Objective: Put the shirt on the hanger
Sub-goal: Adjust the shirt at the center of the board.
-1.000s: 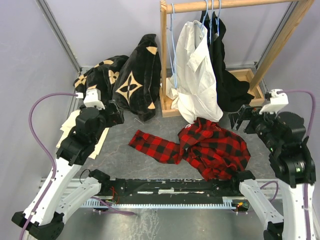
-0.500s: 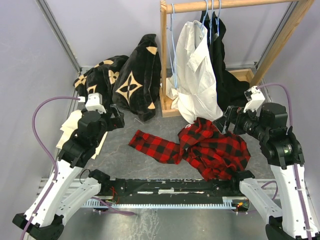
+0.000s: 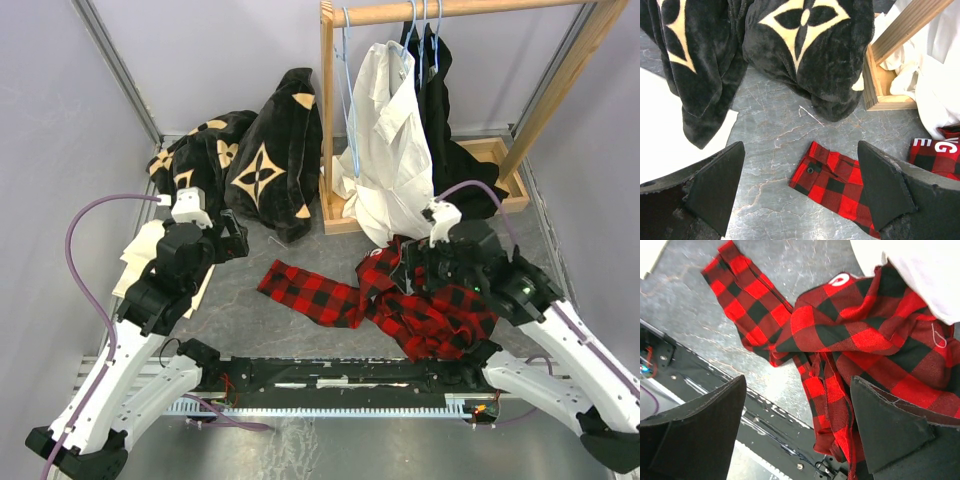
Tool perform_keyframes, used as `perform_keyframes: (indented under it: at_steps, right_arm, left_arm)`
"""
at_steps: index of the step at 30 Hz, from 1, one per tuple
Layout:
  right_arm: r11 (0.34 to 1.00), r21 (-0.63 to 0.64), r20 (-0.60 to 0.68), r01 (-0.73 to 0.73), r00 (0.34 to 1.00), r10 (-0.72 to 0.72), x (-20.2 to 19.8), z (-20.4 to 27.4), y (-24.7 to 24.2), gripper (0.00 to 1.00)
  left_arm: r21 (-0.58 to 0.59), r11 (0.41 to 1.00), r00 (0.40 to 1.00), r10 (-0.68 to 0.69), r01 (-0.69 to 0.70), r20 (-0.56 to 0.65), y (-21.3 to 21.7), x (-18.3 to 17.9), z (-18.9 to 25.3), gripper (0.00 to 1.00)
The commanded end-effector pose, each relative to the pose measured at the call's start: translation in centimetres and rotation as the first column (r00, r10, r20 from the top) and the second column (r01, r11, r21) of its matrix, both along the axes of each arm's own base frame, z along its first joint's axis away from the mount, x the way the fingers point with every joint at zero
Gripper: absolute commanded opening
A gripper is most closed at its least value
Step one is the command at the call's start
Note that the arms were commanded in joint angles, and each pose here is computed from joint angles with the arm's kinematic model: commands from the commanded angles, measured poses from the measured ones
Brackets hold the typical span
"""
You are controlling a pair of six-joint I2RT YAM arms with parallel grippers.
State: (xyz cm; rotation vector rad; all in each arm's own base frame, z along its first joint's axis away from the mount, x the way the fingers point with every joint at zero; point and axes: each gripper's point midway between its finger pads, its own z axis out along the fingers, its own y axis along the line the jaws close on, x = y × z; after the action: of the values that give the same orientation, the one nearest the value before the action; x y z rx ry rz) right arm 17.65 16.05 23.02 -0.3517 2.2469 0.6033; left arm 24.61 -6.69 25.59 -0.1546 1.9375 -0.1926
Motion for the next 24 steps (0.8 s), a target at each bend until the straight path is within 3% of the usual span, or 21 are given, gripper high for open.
perform_keyframes:
  at_steps: [1, 11, 24]
  right_arm:
    - [0.994, -0.089, 0.05, 0.058, 0.997, -0.054, 1.3, -1.7, 0.5, 0.9]
    - [0.949, -0.314, 0.074, 0.027, 0.997, -0.004, 1.0, -7.8, 4.0, 0.9]
    - [0.868, -0.411, 0.196, 0.28, 0.957, -0.216, 5.3, -10.9, 3.7, 0.99]
  left_arm:
    - [-0.006, 1.0, 1.0, 0.026, -0.026, 0.012, 0.5, -0.1, 0.1, 0.99]
    - [-0.009, 0.999, 0.999, 0.031, -0.031, -0.009, 0.3, 0.1, -0.6, 0.99]
    - [0.002, 0.999, 0.999, 0.033, -0.033, -0.023, 0.6, -0.2, -1.1, 0.99]
